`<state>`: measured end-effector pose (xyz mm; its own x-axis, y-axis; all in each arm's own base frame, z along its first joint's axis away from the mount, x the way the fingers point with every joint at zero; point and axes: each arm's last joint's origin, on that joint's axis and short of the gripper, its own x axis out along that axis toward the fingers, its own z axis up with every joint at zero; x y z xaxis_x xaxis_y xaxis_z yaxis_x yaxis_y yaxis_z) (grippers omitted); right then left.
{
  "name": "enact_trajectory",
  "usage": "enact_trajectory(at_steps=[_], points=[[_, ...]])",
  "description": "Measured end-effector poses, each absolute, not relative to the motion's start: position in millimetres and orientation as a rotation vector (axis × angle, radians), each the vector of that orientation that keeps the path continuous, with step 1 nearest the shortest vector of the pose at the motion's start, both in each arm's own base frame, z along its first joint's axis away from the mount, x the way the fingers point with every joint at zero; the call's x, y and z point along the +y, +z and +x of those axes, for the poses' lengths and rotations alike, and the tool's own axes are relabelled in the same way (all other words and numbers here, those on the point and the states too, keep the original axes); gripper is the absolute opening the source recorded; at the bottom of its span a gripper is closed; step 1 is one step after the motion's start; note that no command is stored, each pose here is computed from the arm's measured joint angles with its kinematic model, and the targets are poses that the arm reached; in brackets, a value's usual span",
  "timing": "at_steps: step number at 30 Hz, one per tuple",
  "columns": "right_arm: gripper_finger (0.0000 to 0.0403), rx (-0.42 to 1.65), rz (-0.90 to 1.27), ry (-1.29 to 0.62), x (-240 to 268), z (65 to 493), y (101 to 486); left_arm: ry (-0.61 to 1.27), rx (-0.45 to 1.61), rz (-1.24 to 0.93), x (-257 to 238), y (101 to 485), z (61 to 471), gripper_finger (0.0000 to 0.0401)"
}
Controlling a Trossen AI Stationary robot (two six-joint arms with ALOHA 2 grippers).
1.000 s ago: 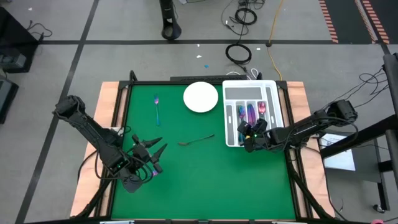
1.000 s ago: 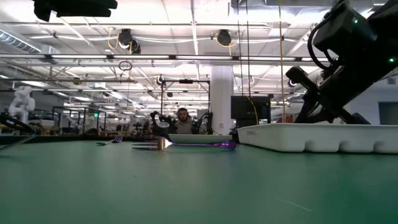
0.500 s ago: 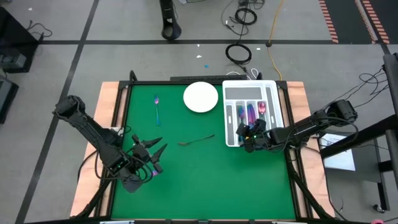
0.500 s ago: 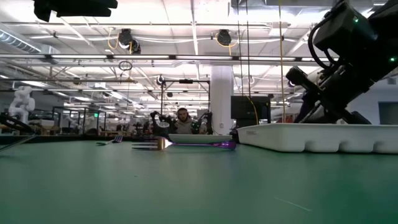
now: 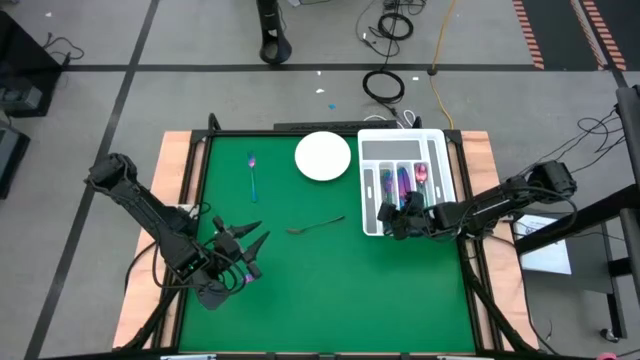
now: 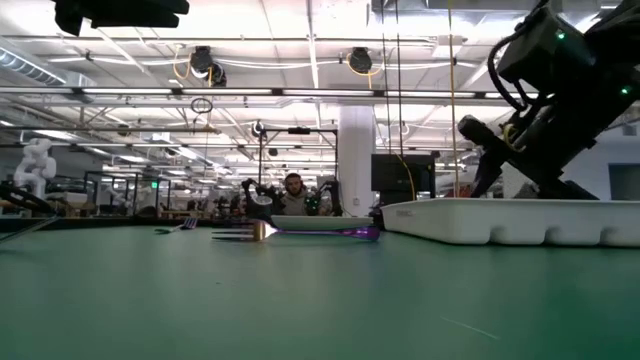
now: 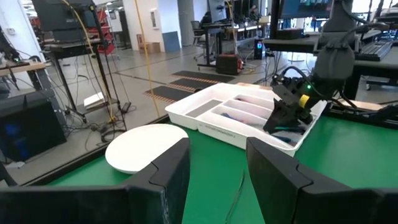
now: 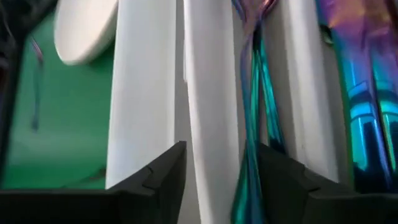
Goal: Sort silverware
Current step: Put the iridescent fork into the white silverware tray
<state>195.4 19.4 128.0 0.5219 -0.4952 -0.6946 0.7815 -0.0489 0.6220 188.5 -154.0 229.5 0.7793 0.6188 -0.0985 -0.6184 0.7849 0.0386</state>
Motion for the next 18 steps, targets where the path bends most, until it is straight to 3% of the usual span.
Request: enact_trajectory(at_steps=[10,18], points=[[0.0178,0.547,1.115,-1.029,2.1,204.3,158.9,0.668,0.107,0.001,-154.1,229.6,188.6,0.0158],[0.0178,0.759,0.883,-1.057,-7.9,211.9,212.9,0.663,0.112,0.0,-154.2,229.5,188.7,0.0158]])
